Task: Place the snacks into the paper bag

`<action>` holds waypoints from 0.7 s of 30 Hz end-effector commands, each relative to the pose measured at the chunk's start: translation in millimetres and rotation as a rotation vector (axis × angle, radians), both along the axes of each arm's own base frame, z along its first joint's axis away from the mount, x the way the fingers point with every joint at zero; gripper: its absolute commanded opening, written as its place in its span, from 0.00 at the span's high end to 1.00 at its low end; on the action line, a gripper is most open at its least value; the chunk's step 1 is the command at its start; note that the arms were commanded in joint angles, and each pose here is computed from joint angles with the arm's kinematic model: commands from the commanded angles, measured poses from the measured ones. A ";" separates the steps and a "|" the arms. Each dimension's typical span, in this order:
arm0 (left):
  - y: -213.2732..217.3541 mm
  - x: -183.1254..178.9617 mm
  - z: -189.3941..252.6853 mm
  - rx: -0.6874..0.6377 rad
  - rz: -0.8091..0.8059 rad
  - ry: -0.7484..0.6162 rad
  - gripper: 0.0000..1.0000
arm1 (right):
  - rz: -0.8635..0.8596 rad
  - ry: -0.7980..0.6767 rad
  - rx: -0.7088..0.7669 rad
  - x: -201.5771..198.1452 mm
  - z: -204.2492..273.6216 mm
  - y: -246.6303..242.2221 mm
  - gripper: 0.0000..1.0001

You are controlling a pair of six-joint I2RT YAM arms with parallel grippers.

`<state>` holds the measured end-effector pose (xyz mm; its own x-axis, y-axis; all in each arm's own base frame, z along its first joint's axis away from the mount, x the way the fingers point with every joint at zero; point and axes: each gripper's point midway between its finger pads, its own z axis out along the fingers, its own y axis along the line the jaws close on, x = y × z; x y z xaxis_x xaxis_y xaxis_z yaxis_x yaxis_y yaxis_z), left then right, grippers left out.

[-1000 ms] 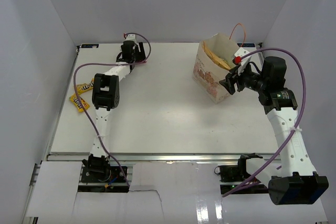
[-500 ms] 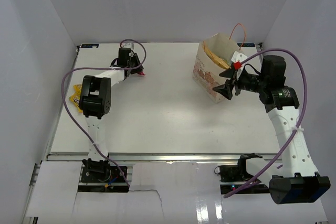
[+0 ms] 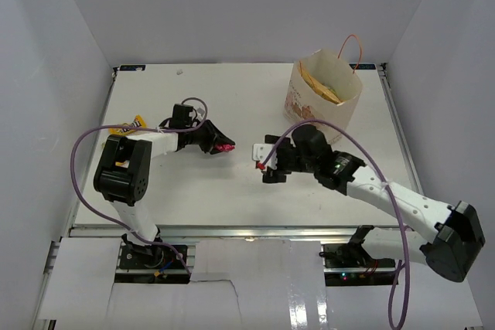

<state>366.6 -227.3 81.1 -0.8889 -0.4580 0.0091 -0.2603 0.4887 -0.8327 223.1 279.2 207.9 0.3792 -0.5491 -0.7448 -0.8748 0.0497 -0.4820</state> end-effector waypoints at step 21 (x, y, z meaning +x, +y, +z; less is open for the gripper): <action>-59.3 -88.7 54.5 -0.156 -0.064 0.305 0.75 | -0.019 -0.212 0.044 8.8 -30.2 89.9 0.33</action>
